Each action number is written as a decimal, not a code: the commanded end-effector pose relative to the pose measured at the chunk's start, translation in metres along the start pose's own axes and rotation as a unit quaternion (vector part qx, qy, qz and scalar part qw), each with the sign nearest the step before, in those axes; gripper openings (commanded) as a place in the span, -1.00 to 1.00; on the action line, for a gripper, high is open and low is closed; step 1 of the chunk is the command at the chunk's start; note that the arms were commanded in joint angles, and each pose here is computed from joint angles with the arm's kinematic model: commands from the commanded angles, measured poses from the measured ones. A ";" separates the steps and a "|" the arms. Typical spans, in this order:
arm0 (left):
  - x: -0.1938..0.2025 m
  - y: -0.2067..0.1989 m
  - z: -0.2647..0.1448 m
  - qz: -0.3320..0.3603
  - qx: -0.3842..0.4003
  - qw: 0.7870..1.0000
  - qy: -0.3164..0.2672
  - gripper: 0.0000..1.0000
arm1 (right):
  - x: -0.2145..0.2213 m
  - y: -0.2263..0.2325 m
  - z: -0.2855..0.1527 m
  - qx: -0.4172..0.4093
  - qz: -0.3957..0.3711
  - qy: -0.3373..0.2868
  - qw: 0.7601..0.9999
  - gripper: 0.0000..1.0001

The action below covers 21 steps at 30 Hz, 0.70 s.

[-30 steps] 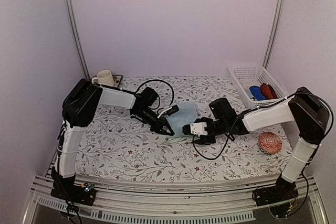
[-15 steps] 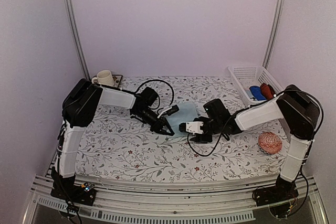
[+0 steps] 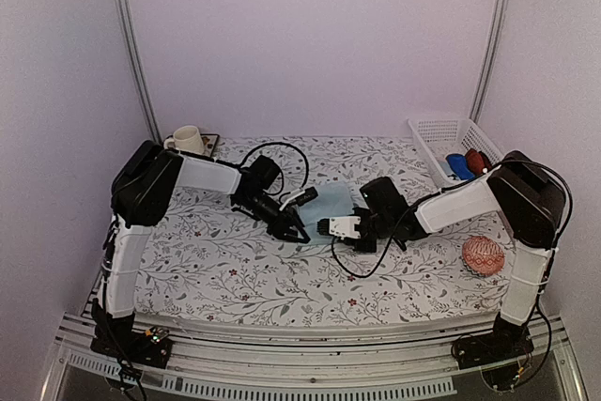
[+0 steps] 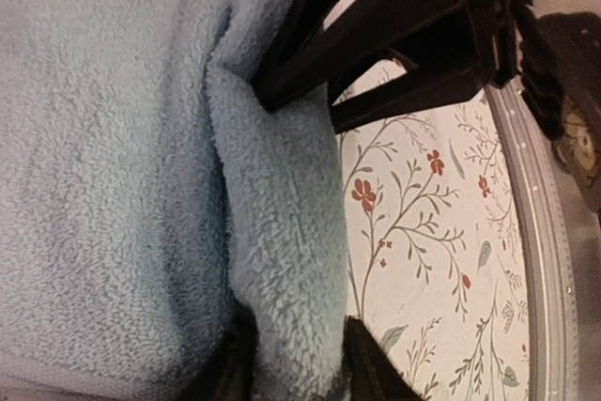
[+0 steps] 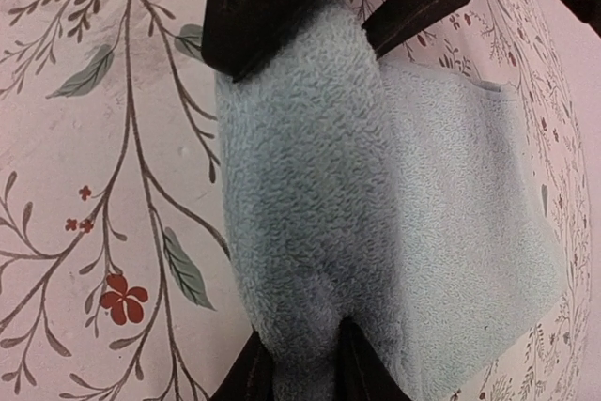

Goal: Roll the towels
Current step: Roll the towel at the center of the board.

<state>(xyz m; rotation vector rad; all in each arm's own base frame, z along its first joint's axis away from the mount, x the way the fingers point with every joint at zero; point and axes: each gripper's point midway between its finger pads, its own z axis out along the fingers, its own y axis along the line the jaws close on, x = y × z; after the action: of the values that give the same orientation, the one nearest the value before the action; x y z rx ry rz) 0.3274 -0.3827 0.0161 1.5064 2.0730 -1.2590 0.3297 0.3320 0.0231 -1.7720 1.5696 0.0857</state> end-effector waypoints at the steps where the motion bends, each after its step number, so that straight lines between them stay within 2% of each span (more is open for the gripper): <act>1: 0.050 0.031 -0.008 -0.053 -0.061 0.995 0.061 -0.02 | 0.012 0.022 0.009 -0.053 0.020 0.026 0.998 -0.58; 3: 0.046 0.031 -0.016 -0.041 -0.080 0.994 0.060 0.21 | 0.008 0.025 0.007 -0.066 0.022 0.021 0.997 -0.71; 6: 0.032 0.027 -0.031 -0.020 -0.105 0.993 0.047 0.55 | -0.004 0.024 0.002 -0.086 0.028 0.005 0.996 -0.76; 8: 0.022 0.023 -0.043 -0.002 -0.124 0.992 0.040 0.72 | -0.008 0.028 0.000 -0.110 0.038 0.004 0.993 -0.78; 11: 0.007 0.018 -0.061 0.023 -0.151 0.988 0.021 0.79 | -0.016 0.035 -0.003 -0.147 0.072 0.000 0.986 -0.83; 12: 0.004 0.018 -0.065 0.031 -0.163 0.986 0.019 0.92 | -0.017 0.040 -0.005 -0.161 0.081 -0.002 0.984 -0.86; 18: 0.007 0.016 -0.083 0.074 -0.237 0.969 0.010 0.93 | -0.019 0.053 -0.013 -0.205 0.125 -0.005 0.971 -0.88; 21: -0.002 -0.001 -0.087 0.134 -0.258 0.957 -0.008 0.93 | -0.024 0.047 -0.018 -0.223 0.157 -0.008 0.962 -0.88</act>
<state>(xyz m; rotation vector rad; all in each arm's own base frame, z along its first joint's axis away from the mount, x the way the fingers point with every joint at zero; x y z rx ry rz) 0.3414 -0.3104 0.0396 1.4353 2.0988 -0.7133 0.2967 0.3493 0.0302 -1.8292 1.7591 0.4566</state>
